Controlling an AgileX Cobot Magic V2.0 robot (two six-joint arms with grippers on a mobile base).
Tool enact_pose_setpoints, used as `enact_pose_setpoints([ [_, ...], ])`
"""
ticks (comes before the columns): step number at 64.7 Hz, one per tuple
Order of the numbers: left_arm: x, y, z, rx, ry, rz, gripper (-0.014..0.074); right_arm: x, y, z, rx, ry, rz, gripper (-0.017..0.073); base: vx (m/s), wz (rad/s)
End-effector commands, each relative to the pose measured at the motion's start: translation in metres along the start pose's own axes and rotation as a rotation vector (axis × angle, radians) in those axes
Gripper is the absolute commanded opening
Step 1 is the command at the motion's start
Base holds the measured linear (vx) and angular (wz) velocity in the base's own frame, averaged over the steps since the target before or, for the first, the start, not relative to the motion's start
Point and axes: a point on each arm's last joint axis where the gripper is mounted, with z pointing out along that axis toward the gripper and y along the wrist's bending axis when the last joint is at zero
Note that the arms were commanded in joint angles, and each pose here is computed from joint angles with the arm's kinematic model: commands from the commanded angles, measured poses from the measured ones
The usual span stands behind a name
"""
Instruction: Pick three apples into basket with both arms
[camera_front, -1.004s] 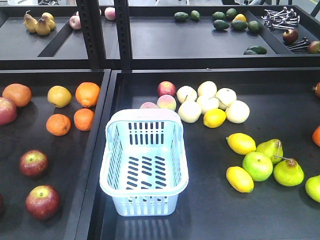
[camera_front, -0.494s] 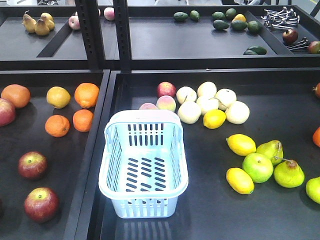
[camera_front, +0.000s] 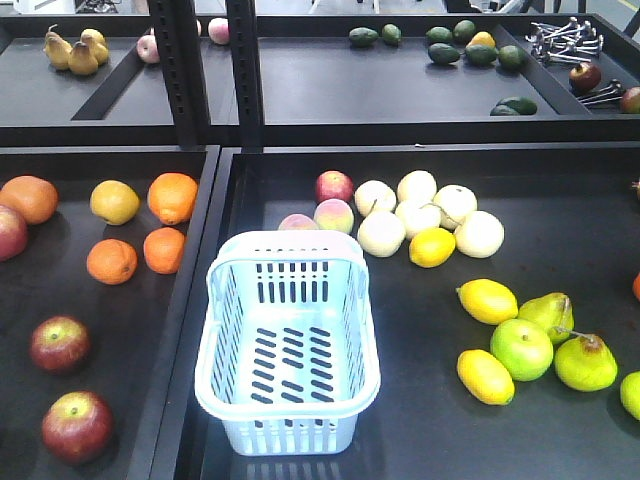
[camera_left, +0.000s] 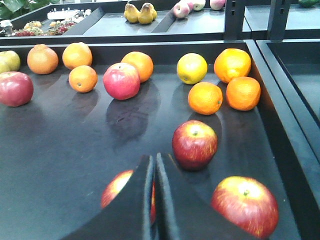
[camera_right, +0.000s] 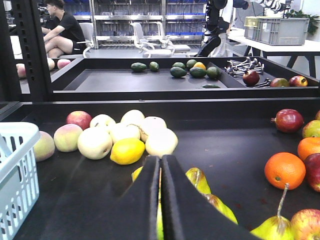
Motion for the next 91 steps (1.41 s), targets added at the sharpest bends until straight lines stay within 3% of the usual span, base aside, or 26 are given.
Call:
enact_pose_setpoints([
  [1, -0.0028, -0.0025, -0.0003, 0.032, -0.066, 0.001, -0.0007, -0.0026, -0.0006, 0.0002, 0.007, -0.063, -0.014, -0.0008, 0.06, -0.03],
  [91, -0.0028, -0.0025, -0.0003, 0.032, -0.066, 0.001, -0.0007, -0.0026, -0.0006, 0.0002, 0.007, -0.063, -0.014, -0.0008, 0.02, -0.01],
])
